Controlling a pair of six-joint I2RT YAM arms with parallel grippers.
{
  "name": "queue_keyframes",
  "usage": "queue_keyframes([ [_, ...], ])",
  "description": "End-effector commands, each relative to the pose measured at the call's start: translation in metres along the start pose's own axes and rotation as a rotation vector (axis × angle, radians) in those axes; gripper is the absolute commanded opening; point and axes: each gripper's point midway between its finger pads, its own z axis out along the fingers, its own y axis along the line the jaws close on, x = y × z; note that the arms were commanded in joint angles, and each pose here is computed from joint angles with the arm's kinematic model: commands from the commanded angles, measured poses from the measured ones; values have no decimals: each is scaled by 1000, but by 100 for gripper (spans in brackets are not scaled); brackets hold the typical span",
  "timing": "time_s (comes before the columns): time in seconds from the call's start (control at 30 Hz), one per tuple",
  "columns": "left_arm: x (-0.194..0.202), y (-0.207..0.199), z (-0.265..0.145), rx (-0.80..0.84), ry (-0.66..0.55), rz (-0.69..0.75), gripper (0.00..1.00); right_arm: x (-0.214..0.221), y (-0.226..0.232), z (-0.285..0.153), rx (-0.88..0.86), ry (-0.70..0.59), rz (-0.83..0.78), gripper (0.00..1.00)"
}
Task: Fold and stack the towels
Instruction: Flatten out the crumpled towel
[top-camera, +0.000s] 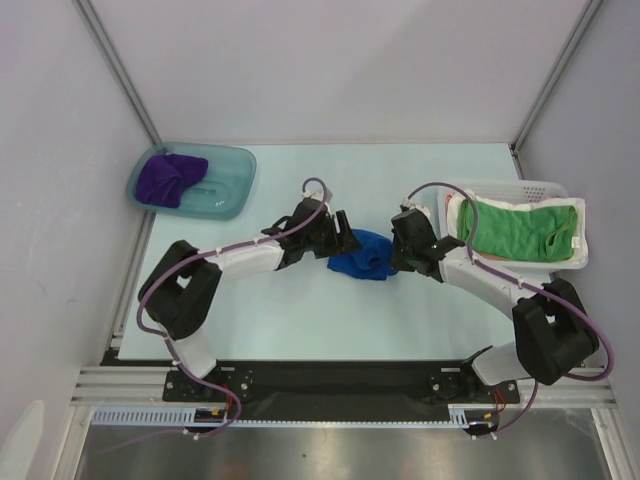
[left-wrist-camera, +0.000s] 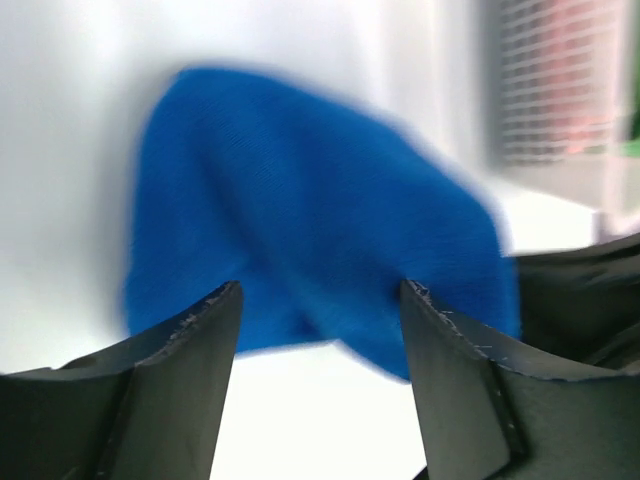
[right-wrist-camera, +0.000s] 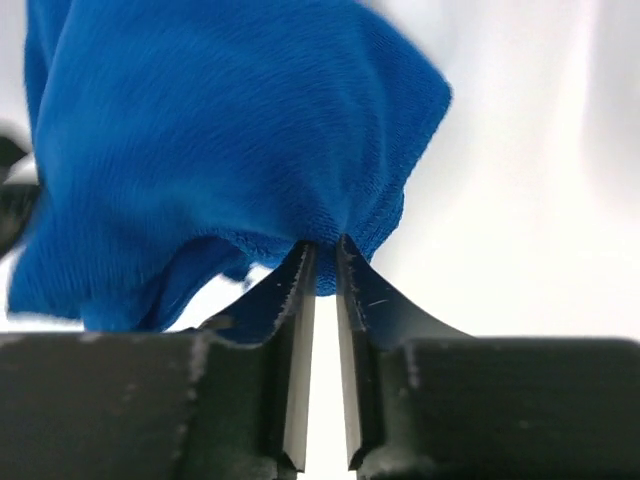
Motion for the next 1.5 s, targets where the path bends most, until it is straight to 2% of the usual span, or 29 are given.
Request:
queue_keyframes([
  [0.0, 4, 25, -29, -122, -28, 20, 70, -11, -7, 6, 13, -39, 18, 15],
  [0.17, 26, 47, -32, -167, 24, 14, 72, -12, -12, 14, 21, -38, 34, 8],
  [0.33, 30, 52, -21, -178, 40, 5, 72, -16, -15, 15, 30, -46, 42, 0],
  [0.5, 23, 59, 2, -219, 49, 22, 65, -25, -15, 7, 33, -67, 36, 0],
  [0.53, 22, 60, 4, -222, 49, 22, 61, -26, -16, 5, 33, -73, 34, 0],
  [0.6, 15, 65, 9, -244, 44, 22, 46, -30, -17, 0, 36, -86, 25, 0],
  [0.63, 12, 69, 10, -261, 41, 21, 37, -30, -17, -1, 34, -87, 21, 0],
  [0.67, 5, 75, 7, -280, 38, 9, 22, -31, -17, -2, 32, -87, 13, 0],
  [0.7, -6, 82, 4, -315, 6, 18, 17, -32, -18, -5, 35, -92, 11, 0],
  [0.73, -18, 86, -1, -333, -18, 15, 5, -30, -18, -6, 36, -86, 5, 0],
  [0.77, -27, 101, -9, -380, -25, 9, 0, -29, -19, -7, 41, -85, -6, 0],
  [0.9, -75, 129, -42, -516, -124, 7, 0, -19, -22, -8, 69, -72, -48, 0],
  [1.07, -124, 138, -66, -584, -201, 28, 2, 1, -7, -6, 46, -40, -137, 0],
  [1.13, -132, 135, -60, -554, -178, 48, 11, 4, -1, -6, 38, -33, -162, 2],
  [1.23, -141, 123, -56, -529, -143, 74, 54, 4, 5, -6, 24, -34, -167, 3],
  [1.27, -138, 117, -55, -505, -145, 81, 59, 2, 6, -6, 24, -38, -165, 3],
  [1.33, -139, 105, -62, -468, -162, 88, 65, -1, 0, -3, 52, -32, -161, 4],
  [1.4, -130, 100, -69, -455, -148, 91, 65, -8, -2, 1, 77, -29, -158, 9],
  [1.47, -112, 105, -72, -458, -122, 86, 60, -13, -4, 3, 96, -36, -164, 14],
])
